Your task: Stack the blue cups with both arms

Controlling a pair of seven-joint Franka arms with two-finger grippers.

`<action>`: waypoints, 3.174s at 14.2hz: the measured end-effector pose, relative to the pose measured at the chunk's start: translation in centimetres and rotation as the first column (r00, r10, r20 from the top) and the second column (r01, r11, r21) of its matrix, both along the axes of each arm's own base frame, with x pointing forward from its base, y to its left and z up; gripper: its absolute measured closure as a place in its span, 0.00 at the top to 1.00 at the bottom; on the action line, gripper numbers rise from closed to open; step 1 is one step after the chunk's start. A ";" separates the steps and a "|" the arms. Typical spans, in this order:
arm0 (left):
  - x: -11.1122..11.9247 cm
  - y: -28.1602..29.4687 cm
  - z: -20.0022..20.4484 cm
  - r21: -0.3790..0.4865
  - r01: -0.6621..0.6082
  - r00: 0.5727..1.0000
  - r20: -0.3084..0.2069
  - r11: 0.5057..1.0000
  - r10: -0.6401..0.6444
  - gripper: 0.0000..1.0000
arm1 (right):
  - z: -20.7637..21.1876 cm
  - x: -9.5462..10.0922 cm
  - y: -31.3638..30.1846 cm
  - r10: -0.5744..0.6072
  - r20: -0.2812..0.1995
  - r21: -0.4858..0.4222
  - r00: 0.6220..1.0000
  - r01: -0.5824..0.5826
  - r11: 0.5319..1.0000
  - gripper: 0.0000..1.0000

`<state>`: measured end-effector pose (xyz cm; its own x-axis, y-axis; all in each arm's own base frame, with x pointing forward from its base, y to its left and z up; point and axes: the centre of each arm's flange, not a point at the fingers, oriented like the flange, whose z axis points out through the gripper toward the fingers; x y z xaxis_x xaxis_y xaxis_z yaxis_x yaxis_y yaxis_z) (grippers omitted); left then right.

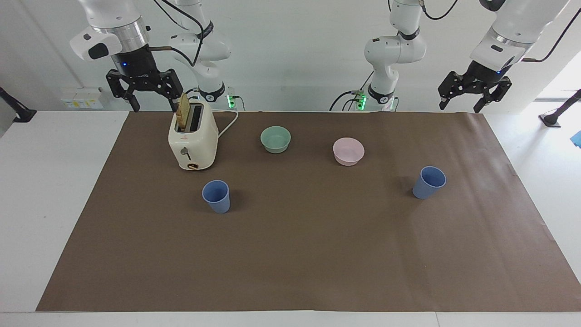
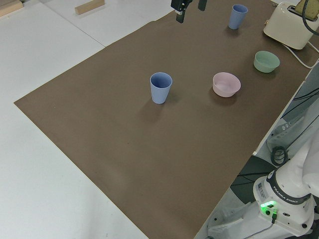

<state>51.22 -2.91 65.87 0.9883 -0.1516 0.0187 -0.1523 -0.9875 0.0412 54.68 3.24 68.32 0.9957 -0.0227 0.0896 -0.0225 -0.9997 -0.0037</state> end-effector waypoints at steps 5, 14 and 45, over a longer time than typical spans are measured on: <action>0.0 0.0 -0.1 0.000 0.000 1.000 -0.003 1.000 0.000 1.00 | 0.0 0.0 0.0 0.000 0.000 0.000 1.000 0.000 1.000 1.00; 0.0 0.0 -0.3 0.000 0.000 1.000 -0.005 1.000 0.000 1.00 | 0.0 0.0 0.0 0.000 0.000 0.000 1.000 0.000 1.000 1.00; 5.3 6.9 -28.5 0.028 -0.409 0.906 -0.104 0.912 0.410 0.65 | 0.0 0.0 0.0 0.000 0.000 0.000 1.000 0.000 1.000 1.00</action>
